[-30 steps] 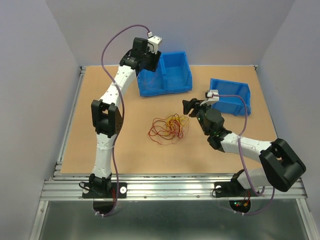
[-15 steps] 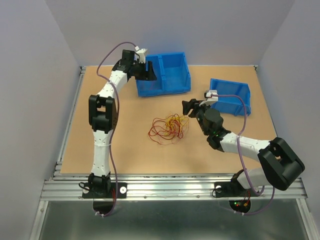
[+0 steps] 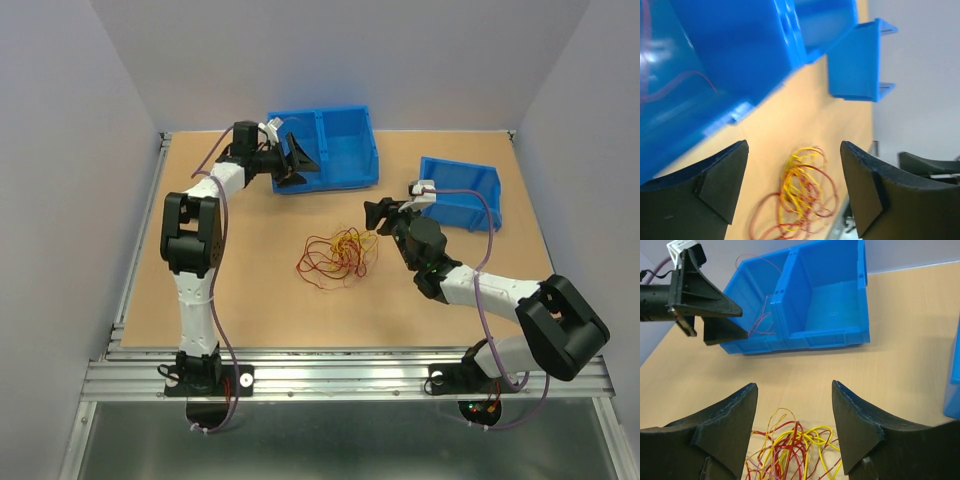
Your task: Untangle the cables
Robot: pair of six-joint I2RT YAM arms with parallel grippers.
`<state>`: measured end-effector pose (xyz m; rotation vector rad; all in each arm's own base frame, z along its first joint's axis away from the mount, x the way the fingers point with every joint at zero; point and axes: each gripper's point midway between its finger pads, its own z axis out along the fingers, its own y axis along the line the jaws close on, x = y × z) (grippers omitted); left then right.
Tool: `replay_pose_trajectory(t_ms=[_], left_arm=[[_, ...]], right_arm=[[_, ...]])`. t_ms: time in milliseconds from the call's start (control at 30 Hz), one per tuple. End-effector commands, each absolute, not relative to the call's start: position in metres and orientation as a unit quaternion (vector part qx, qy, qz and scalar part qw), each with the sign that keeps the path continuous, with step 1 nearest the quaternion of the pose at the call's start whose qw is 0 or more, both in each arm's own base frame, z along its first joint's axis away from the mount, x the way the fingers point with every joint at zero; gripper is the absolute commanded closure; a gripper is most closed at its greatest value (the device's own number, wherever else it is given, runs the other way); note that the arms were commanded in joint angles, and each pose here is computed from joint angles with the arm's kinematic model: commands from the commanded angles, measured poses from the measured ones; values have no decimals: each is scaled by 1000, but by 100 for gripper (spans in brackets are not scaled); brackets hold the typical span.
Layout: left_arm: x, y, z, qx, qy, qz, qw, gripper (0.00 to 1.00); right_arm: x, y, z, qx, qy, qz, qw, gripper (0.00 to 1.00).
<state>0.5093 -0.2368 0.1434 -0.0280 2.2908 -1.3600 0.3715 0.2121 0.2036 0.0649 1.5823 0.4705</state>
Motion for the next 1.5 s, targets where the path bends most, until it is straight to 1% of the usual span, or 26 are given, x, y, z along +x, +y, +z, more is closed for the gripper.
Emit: replay_pose_trajectory(t_ms=[0,33,133,233,300,367,400,500,533,567,600,633,667,733,767,800,833,900,967,1000,1033,1100,1167,1200,1300,1467], left_arm=[[487,-251,233,-7,758,-586,287,12],[479,-257,238,-10,749,-603,274,11],[473,-267,241,17,736,-616,279,9],[464,-276,245,66,724,-630,273,11],[463,-274,252,115,713,-619,309,14],[460,-271,259,156,704,-603,341,15],[458,-268,268,192,691,-586,377,15],[459,-260,274,219,693,-542,423,15],[462,-257,267,234,701,-510,440,15],[475,-252,261,212,720,-471,464,15],[476,-249,264,217,724,-446,480,15],[472,-253,255,220,736,-426,477,15],[481,-246,257,229,739,-373,512,13],[480,-244,257,241,742,-318,539,8],[485,-240,258,258,737,-255,570,5],[477,-236,264,268,726,-234,589,1],[476,-231,268,266,720,-211,605,1],[465,-222,269,260,711,-201,622,1],[454,-227,270,288,695,-210,625,1],[448,-229,271,301,689,-216,623,1],[434,-242,268,340,672,-249,609,1],[416,-252,252,394,658,-252,590,1],[409,-252,235,401,666,-231,585,1],[406,-254,240,405,656,-226,596,1],[405,-248,238,395,660,-217,601,2],[399,-246,245,390,652,-217,613,5]], right_arm=[[378,217,242,42,671,230,704,34],[378,218,242,42,671,232,703,34],[378,218,243,42,671,233,703,34],[378,219,242,42,671,233,702,34],[379,219,241,41,673,230,702,34],[379,218,241,39,673,228,703,34],[379,219,240,37,674,227,702,34],[379,221,237,28,680,224,698,34],[380,222,236,24,683,223,695,34],[382,226,242,21,683,226,694,33],[384,228,228,10,710,211,672,32],[385,234,223,-3,723,211,658,30],[387,240,221,-17,747,200,634,27],[386,250,204,-45,779,195,595,26],[385,252,201,-54,788,192,582,26],[379,255,194,-75,802,193,560,26],[375,256,191,-86,806,195,552,26],[364,255,186,-105,814,198,536,26],[349,259,185,-134,815,216,521,27],[337,262,176,-154,821,229,499,27],[332,263,174,-164,822,234,493,28],[320,265,170,-189,822,246,477,34],[315,264,165,-203,822,247,471,39],[310,268,164,-215,819,258,465,40],[301,276,158,-247,814,276,449,41],[306,283,142,-266,820,266,431,42]])
